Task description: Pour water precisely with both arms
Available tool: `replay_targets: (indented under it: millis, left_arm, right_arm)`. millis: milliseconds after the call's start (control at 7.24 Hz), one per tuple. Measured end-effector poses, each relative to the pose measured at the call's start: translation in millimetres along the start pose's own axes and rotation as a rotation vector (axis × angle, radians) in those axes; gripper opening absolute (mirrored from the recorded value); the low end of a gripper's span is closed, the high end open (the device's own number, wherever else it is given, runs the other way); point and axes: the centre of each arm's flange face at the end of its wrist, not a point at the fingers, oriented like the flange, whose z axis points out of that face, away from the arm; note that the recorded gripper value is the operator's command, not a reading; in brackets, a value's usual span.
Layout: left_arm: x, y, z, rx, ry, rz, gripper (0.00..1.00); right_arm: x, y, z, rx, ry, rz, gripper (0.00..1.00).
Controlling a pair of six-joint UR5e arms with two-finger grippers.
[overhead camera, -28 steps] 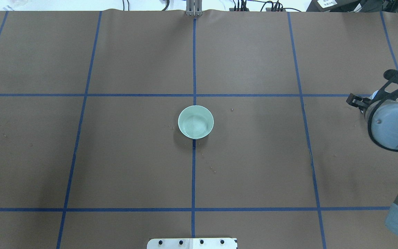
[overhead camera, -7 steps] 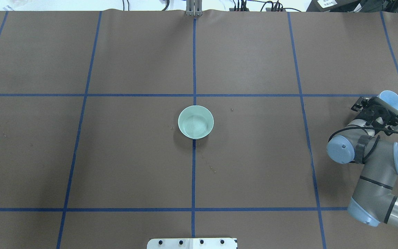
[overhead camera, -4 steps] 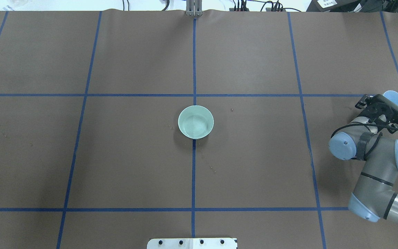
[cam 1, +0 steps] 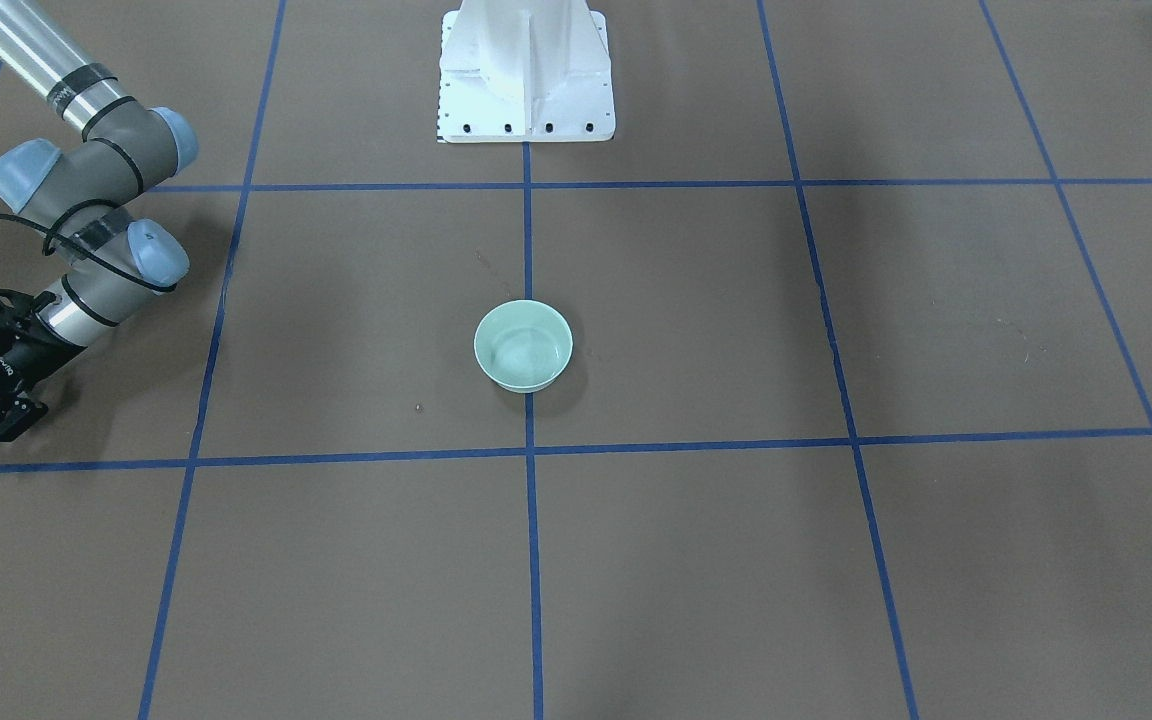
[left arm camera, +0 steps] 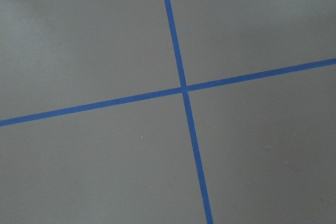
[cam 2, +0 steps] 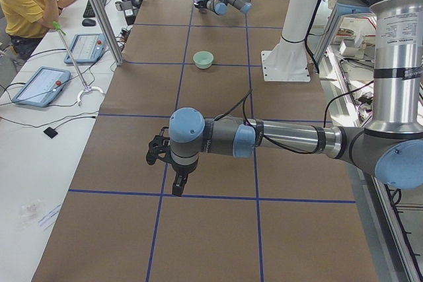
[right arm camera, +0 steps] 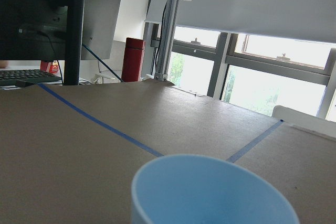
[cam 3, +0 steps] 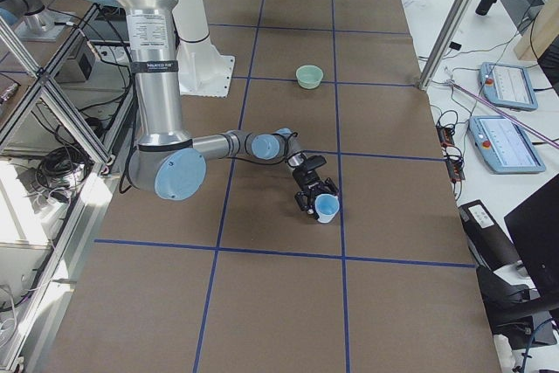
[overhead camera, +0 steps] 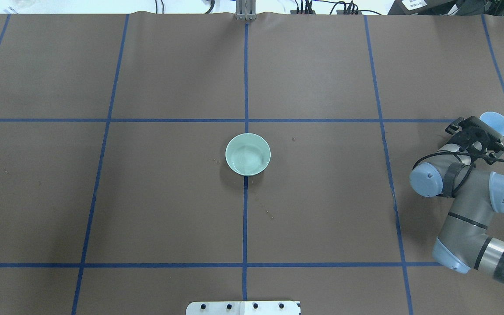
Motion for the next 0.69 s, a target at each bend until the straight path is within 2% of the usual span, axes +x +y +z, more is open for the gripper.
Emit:
replay_targets:
  millis: [138,276,690]
  left_arm:
    - [0,0,0,0.0,0.0,0.0,1.0]
    - [0,0,0,0.0,0.0,0.0,1.0]
    - [0,0,0,0.0,0.0,0.0,1.0]
  right_arm:
    - [1,-1,2,0.003,0.003,0.002,0.05]
    - [2,-2,4,0.006,0.004,0.0,0.0]
    - [-1,-13,7,0.025,-0.004,0.012,0.0]
